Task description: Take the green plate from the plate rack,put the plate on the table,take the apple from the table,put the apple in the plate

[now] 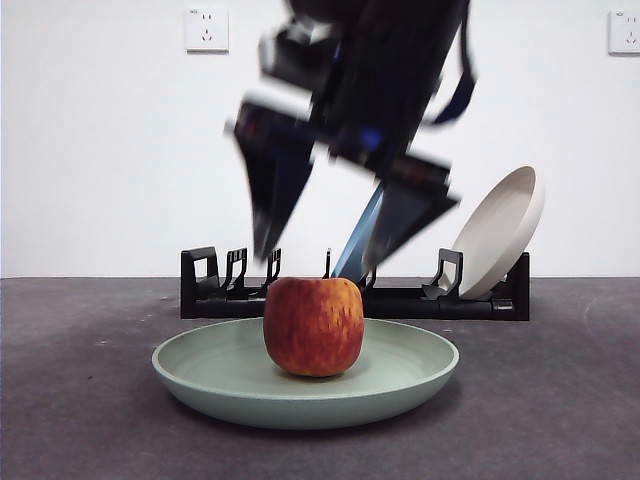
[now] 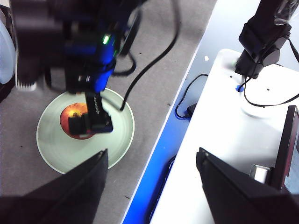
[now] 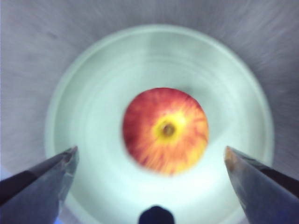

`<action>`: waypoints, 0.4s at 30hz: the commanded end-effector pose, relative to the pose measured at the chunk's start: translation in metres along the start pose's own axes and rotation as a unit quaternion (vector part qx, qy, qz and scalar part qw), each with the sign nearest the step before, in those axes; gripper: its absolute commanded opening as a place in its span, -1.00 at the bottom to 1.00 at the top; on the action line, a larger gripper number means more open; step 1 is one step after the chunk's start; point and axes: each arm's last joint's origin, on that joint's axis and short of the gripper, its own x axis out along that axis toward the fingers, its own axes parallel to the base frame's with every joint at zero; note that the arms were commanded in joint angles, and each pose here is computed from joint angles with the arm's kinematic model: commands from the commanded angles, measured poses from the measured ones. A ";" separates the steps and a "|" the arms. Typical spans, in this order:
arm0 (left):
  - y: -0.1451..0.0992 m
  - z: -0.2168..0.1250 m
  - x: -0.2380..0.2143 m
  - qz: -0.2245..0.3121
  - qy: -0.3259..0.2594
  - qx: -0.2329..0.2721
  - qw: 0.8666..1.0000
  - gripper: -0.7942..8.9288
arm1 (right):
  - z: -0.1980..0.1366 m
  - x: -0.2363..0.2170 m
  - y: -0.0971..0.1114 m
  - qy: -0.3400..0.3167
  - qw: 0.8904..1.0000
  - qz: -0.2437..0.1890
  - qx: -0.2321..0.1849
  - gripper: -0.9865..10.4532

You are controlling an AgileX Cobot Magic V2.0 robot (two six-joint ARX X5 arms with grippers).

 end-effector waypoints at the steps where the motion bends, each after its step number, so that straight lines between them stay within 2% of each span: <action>1: 0.000 0.000 0.001 -0.001 0.002 0.001 1.000 -0.18 | -0.008 -0.034 0.002 -0.007 1.000 0.002 -0.002 0.22; 12: 0.000 -0.001 0.001 -0.001 0.004 0.001 1.000 -0.18 | -0.072 -0.156 0.001 -0.031 0.999 0.007 -0.003 0.22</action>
